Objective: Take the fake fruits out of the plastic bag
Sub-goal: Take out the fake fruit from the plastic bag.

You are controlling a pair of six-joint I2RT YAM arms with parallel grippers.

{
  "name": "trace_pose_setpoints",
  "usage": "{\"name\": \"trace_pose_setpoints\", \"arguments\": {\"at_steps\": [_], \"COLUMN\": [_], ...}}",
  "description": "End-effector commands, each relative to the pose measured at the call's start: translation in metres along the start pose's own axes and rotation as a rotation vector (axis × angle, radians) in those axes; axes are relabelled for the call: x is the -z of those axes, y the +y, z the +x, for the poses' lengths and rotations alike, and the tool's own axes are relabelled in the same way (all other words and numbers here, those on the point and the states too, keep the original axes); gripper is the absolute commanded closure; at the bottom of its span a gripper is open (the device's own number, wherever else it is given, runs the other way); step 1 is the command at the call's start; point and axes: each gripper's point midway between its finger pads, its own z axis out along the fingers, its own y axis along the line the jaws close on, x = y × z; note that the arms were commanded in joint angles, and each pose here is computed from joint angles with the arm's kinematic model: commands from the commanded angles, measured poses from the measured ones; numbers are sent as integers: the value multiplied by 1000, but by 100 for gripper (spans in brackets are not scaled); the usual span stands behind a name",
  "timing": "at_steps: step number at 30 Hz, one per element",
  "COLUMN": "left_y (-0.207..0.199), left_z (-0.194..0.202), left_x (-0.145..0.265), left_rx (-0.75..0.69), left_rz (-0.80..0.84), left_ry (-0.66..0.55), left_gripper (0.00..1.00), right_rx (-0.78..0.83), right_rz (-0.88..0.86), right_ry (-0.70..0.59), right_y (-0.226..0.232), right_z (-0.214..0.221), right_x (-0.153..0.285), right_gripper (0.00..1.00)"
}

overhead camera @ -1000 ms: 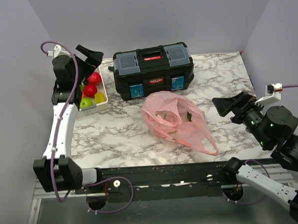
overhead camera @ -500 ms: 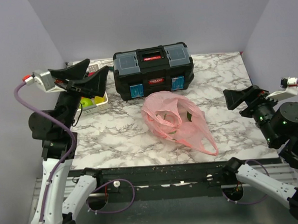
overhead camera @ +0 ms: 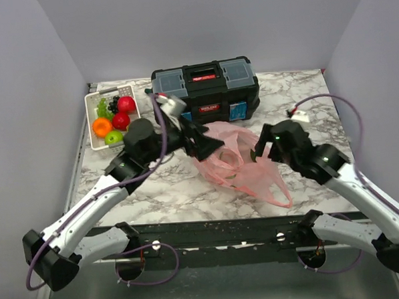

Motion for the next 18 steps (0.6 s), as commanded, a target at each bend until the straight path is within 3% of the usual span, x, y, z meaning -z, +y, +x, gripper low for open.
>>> {"name": "trace_pose_setpoints", "arguments": {"at_steps": [1, 7, 9, 11, 13, 18], "left_y": [-55, -80, -84, -83, -83, -67], "left_z": [77, 143, 162, 182, 199, 232], "left_x": [-19, -42, -49, -58, -69, -94], "left_rx": [-81, -71, -50, -50, -50, -11], "left_rz": [195, 315, 356, 345, 333, 244], "left_ry": [215, 366, 400, 448, 496, 572], "left_gripper": [3, 5, 7, 8, 10, 20], "right_rx": [10, 6, -31, -78, -130, -166], "right_rz": [137, 215, 285, 312, 300, 211], "right_ry": [205, 248, 265, 258, 253, 268], "right_y": [-20, -40, -55, -63, -64, -56], "right_z": [65, 101, 115, 122, 126, 130], "right_x": [-27, -46, -46, -46, -44, -36], "right_gripper": [0, 1, 6, 24, 50, 86]}}
